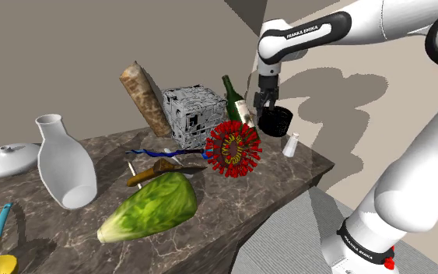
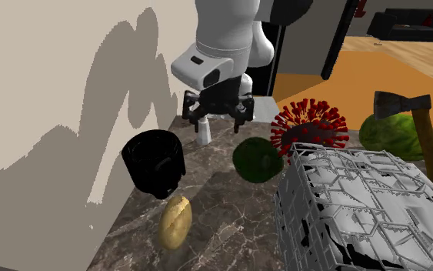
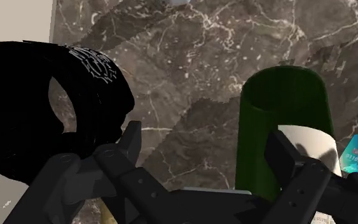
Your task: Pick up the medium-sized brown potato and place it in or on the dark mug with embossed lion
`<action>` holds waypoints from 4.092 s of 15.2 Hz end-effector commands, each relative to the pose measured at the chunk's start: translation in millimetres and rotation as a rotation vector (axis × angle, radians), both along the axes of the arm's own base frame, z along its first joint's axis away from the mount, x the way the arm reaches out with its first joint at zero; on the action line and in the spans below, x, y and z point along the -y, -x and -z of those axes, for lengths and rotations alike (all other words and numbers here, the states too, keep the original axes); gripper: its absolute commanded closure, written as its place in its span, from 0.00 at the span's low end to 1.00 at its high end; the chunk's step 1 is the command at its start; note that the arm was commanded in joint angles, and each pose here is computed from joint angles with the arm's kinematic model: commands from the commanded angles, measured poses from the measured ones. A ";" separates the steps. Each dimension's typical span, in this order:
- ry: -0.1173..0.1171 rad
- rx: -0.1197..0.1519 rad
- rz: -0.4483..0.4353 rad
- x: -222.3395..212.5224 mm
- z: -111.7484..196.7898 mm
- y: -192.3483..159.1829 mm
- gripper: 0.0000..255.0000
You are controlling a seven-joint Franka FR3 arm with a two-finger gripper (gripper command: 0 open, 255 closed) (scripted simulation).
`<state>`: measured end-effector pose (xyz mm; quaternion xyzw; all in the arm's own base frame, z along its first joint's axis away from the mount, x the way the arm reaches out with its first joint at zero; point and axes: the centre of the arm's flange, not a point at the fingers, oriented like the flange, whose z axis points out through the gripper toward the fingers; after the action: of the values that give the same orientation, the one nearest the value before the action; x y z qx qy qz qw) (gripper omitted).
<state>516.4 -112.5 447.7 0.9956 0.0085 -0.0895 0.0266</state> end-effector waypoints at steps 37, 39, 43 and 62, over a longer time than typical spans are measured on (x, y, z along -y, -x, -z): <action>-0.044 0.018 0.039 97.1 126.0 -176.4 1.00; -0.044 0.018 0.039 97.0 126.0 -176.5 1.00; -0.044 0.018 0.039 97.0 115.5 -176.3 1.00; -0.044 0.018 0.039 97.0 15.2 -176.3 1.00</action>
<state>692.3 -208.7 427.1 0.9967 -0.0090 -0.0805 0.0031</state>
